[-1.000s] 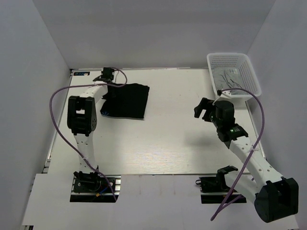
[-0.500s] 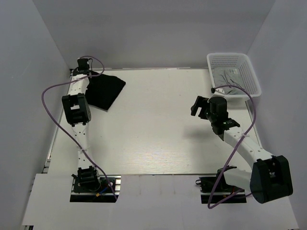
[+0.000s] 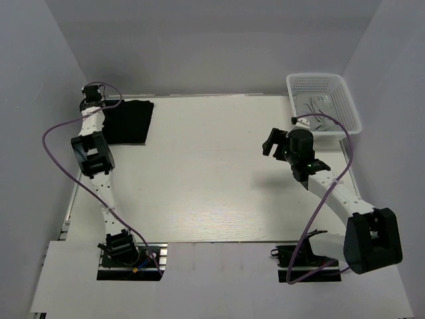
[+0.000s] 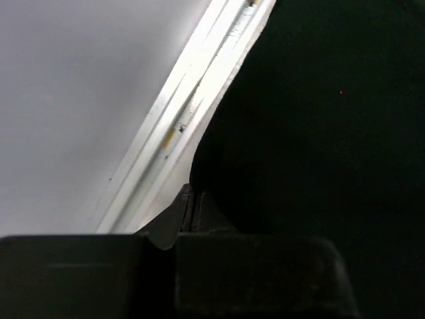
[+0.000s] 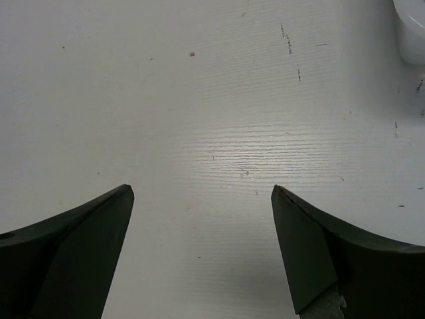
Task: Fold and stack the t-shirts
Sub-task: Put the neatly folded tshirt into the corner of the board with the left arm
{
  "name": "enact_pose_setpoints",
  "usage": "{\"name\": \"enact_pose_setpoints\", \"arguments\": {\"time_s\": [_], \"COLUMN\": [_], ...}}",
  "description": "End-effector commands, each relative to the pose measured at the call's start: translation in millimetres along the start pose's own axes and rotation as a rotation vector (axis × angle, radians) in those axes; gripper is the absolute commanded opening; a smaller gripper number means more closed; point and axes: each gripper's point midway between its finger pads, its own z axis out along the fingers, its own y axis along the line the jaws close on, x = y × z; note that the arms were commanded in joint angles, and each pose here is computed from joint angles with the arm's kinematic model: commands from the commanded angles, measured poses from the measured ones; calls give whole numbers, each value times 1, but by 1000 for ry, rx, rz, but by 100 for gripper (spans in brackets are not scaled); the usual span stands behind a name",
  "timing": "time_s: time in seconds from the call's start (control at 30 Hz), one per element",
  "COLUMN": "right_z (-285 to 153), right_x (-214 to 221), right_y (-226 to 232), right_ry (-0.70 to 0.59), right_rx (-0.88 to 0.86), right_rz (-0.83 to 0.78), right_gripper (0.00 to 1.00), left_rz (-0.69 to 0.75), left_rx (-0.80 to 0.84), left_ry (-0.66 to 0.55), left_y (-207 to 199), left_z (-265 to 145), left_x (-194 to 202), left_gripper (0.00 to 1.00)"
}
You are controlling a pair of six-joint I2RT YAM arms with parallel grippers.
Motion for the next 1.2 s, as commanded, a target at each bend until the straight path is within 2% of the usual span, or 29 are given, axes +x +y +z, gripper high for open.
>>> {"name": "enact_pose_setpoints", "arguments": {"time_s": [0.0, 0.03, 0.07, 0.1, 0.17, 0.2, 0.27, 0.3, 0.4, 0.47, 0.57, 0.67, 0.7, 0.73, 0.77, 0.8, 0.83, 0.87, 0.97, 1.0, 1.03, 1.07, 1.1, 1.17], "right_z": [0, 0, 0, 1, 2, 3, 3, 2, -1, -3, -9, -24, -27, -33, -36, -40, -49, -51, -64, -64, -66, -70, -73, -77], "right_x": [-29, -29, -27, -26, -26, -25, -30, -27, -26, -21, -9, -4, -2, -3, 7, 11, 15, 27, 42, 54, 50, 49, 54, 51], "right_y": [14, 15, 16, 18, 24, 25, 29, 34, 40, 48, 55, 60, 58, 62, 58, 60, 61, 59, 55, 49, 44, 45, 42, 40], "right_ry": [-61, -60, -48, -38, -27, -16, -16, -3, 9, 32, 67, 61, 61, 54, 66, 76, 74, 97, 110, 130, 101, 84, 75, 50], "right_rx": [-43, -47, -50, -61, -89, -95, -113, -135, -173, -214, -270, -308, -309, -329, -328, -344, -367, -373, -387, -368, -345, -352, -351, -345], "right_rz": [15, 13, 15, 12, 3, -3, -9, -14, -15, -7, 9, 12, 21, 31, 40, 59, 66, 62, 72, 83, 88, 93, 97, 105], "right_gripper": [90, 90, 90, 90, 90, 90, 90, 90, 90, 90, 90, 90, 90, 90, 90, 90, 90, 90, 90, 90, 90, 90, 90, 90], "left_rz": [-67, -77, -90, -102, -116, -125, -140, -164, -193, -220, -324, -352, -411, -430, -446, -477, -447, -412, -362, -346, -332, -338, -316, -300], "left_rx": [37, 47, 48, 49, 77, 95, 106, 112, 123, 127, 43, 107, 159, 200, 311, 403, 468, 590, 699, 694, 718, 808, 825, 902], "left_ry": [-97, -97, -109, -109, -127, -163, -191, -242, -239, -235, -261, -219, -256, -222, -203, -253, -190, -222, -189, -122, -115, -172, -112, -124], "left_y": [10, 8, 9, 10, 11, 11, 12, 18, 22, 26, 54, 45, 41, 29, 12, 5, -13, -40, -67, -71, -74, -76, -80, -83], "left_z": [-31, -31, -37, -41, -63, -73, -96, -121, -156, -188, -227, -248, -278, -275, -285, -320, -313, -335, -366, -357, -361, -384, -374, -391], "left_x": [-50, -50, -56, -56, -64, -74, -85, -105, -113, -110, -106, -83, -87, -66, -57, -60, -22, -17, 48, 90, 107, 108, 148, 167], "left_gripper": [0, 0, 4, 15, 82, 100, 100, 100, 100, 100, 100, 100, 100, 100, 100, 100, 100, 100, 100, 100, 100, 100, 100, 100]}}
